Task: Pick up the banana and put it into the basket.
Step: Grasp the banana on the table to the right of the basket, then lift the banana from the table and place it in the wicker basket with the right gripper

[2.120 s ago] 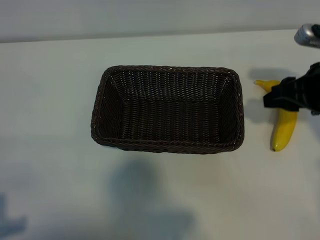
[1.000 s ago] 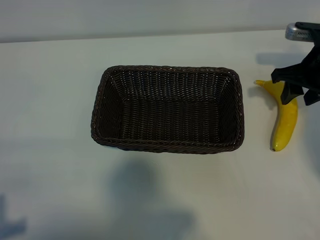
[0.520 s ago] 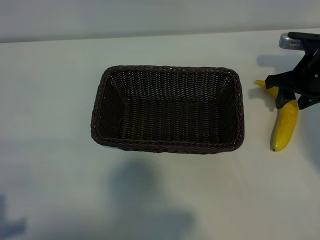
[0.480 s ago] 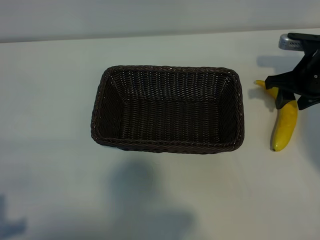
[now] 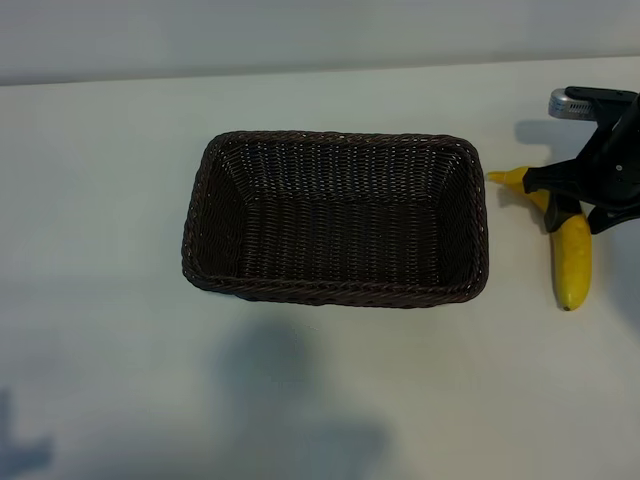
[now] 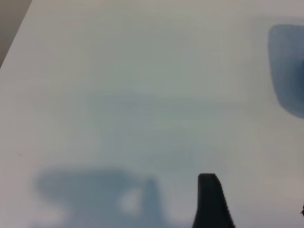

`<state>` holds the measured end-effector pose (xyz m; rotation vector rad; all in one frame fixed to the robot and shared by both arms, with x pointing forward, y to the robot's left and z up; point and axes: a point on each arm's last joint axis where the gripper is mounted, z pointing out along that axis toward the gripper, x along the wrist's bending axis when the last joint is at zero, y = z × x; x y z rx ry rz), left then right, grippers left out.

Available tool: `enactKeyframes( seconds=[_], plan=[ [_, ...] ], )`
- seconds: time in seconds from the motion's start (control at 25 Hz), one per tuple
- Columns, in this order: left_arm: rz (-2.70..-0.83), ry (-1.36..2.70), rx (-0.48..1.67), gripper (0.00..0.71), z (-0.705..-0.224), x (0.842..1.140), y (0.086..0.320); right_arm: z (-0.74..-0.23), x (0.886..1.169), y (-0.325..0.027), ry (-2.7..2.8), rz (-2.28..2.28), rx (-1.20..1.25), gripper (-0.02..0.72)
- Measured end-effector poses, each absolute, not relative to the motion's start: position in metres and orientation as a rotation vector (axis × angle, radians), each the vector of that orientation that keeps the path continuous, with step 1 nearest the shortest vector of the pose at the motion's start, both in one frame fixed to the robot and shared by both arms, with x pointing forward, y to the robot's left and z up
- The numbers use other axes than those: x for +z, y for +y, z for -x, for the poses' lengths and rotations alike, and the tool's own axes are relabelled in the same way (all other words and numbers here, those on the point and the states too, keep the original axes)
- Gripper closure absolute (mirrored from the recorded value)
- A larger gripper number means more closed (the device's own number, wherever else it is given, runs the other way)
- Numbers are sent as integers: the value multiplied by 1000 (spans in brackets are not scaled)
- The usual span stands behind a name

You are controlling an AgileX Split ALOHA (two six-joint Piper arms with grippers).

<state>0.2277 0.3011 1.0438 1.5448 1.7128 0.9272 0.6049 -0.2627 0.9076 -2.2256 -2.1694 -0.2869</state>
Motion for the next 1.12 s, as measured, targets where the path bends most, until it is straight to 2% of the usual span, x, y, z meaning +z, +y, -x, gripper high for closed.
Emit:
enactKeyframes(
  seconds=[0.24,0.44,0.84,1.0,1.12],
  plan=[
    [-1545,1713,927,220,-228,1044,301,-606,907,-263,-2173,2232,-297,204],
    [-1545,1713,927,220,-228,1044,301,-606,907,-264,-2186,2229,-288,268],
    [-1545,1713,927,220,-228,1044,301,-606,908,-265,-2213,2214,-246,269],
    [-1545,1713,927,220,-228,1044,301,-609,921,-265,-2217,2168,-182,269],
    [-1545,1713,927,220,-228,1044,301,-616,948,-265,-2239,2152,-188,269]
  ],
)
